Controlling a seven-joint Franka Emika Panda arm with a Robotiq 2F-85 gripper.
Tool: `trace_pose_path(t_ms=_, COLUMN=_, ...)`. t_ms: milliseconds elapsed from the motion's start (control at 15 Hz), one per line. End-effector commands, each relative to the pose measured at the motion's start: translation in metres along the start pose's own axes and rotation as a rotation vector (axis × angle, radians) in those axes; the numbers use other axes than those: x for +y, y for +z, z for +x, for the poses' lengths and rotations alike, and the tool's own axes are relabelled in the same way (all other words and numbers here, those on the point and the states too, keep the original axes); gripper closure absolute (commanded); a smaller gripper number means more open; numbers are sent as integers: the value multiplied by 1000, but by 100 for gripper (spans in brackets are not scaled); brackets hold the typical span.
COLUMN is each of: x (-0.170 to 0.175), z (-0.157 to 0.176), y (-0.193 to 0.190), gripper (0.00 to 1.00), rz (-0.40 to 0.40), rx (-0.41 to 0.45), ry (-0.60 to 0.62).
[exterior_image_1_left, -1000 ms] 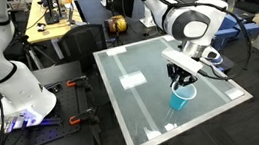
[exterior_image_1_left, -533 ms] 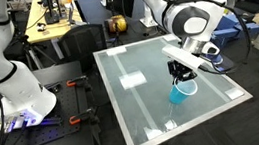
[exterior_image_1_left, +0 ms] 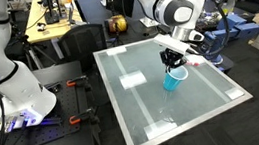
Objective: Move the blue cup to the center of the table
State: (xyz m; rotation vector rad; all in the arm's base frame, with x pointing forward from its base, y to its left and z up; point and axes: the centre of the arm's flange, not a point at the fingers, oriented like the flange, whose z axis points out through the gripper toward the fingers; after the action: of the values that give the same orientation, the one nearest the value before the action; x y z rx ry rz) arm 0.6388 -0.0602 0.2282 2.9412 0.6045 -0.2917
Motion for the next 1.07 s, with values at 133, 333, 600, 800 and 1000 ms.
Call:
trace_pose_path(t_ms=133, x=-76, z=28, y=-4, gripper=99, rz=-48, rx=16, ry=-23)
trace_pose_path(t_ms=333, x=-110, z=42, y=-7, gripper=99, rz=-59, rx=24, ry=-40)
trace_pose_path(t_ms=600, x=-145, z=52, y=-12, gripper=99, rz=-75, rx=38, ry=-57)
trace_pose_path(t_ms=800, x=-162, z=55, y=-14, gripper=99, rz=-91, rx=50, ry=-66)
trace_pose_path(t_ms=1000, x=-173, z=55, y=-19, gripper=99, rz=-113, rx=74, ry=-68)
